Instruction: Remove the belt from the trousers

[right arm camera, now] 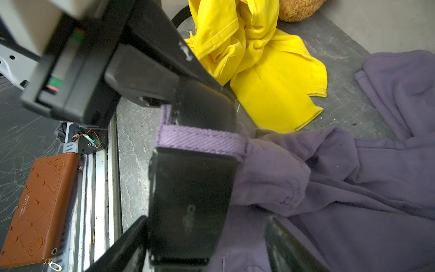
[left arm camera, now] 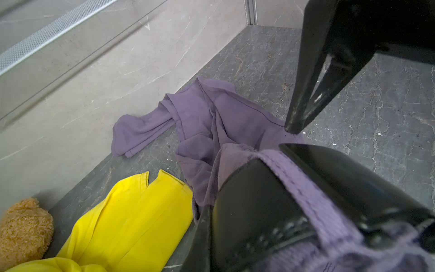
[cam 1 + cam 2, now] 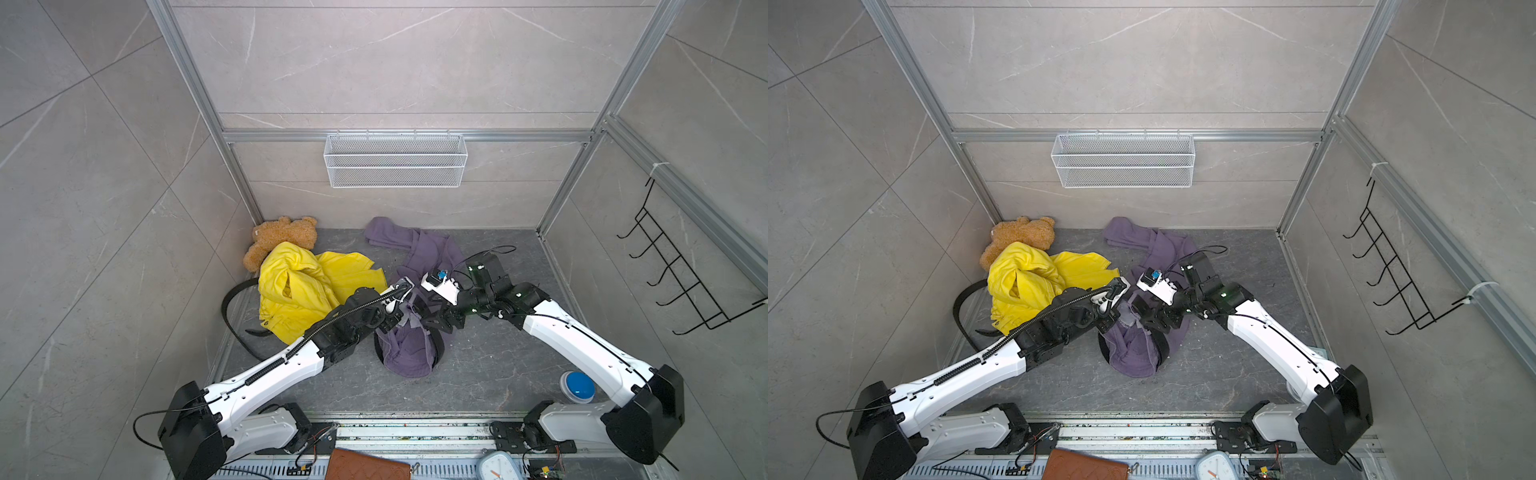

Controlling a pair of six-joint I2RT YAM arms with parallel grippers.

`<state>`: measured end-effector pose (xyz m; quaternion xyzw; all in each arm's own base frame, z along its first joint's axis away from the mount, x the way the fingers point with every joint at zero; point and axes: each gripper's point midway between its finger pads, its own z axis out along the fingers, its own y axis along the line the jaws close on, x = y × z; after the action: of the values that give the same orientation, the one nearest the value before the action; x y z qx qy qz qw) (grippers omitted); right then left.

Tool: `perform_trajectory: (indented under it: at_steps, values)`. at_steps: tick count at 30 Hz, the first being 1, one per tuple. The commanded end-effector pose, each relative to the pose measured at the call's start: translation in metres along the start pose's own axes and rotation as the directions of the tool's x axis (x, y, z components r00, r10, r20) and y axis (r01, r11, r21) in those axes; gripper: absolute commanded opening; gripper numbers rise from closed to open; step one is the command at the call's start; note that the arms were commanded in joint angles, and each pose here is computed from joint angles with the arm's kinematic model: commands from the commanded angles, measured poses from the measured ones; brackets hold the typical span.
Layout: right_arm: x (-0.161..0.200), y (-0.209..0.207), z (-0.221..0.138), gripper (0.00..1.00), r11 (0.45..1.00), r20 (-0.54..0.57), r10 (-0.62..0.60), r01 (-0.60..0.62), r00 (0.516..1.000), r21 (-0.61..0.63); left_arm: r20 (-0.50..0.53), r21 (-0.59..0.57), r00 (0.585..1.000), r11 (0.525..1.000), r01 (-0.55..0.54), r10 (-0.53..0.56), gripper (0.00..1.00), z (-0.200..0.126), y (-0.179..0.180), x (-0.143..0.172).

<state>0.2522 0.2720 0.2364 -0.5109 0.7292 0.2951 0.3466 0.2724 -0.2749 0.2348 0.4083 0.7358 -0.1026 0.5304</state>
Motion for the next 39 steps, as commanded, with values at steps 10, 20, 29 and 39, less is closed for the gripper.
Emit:
perform_trajectory:
  at_steps: [10, 20, 29, 39]
  values:
    - [0.015, 0.008, 0.012, 0.72, 0.973, 0.0, 0.225, -0.225, 0.974, -0.054, -0.061, -0.051, 0.972, 0.973, 0.224, -0.227, 0.0, 0.003, 0.007, 0.004]
    - [0.076, -0.022, 0.056, 0.54, 0.928, -0.139, 0.373, -0.366, 0.917, 0.072, -0.11, -0.012, 0.948, 0.954, 0.3, -0.299, 0.0, 0.026, -0.02, 0.038]
    - [0.065, -0.035, 0.077, 0.48, 0.949, -0.126, 0.314, -0.313, 0.941, 0.029, -0.069, 0.13, 0.956, 0.947, 0.292, -0.285, 0.0, 0.033, -0.049, 0.041]
    - [0.044, -0.004, 0.051, 0.72, 0.936, -0.161, 0.256, -0.287, 0.953, -0.206, -0.079, 0.058, 0.963, 0.964, 0.261, -0.256, 0.0, 0.035, -0.039, 0.052]
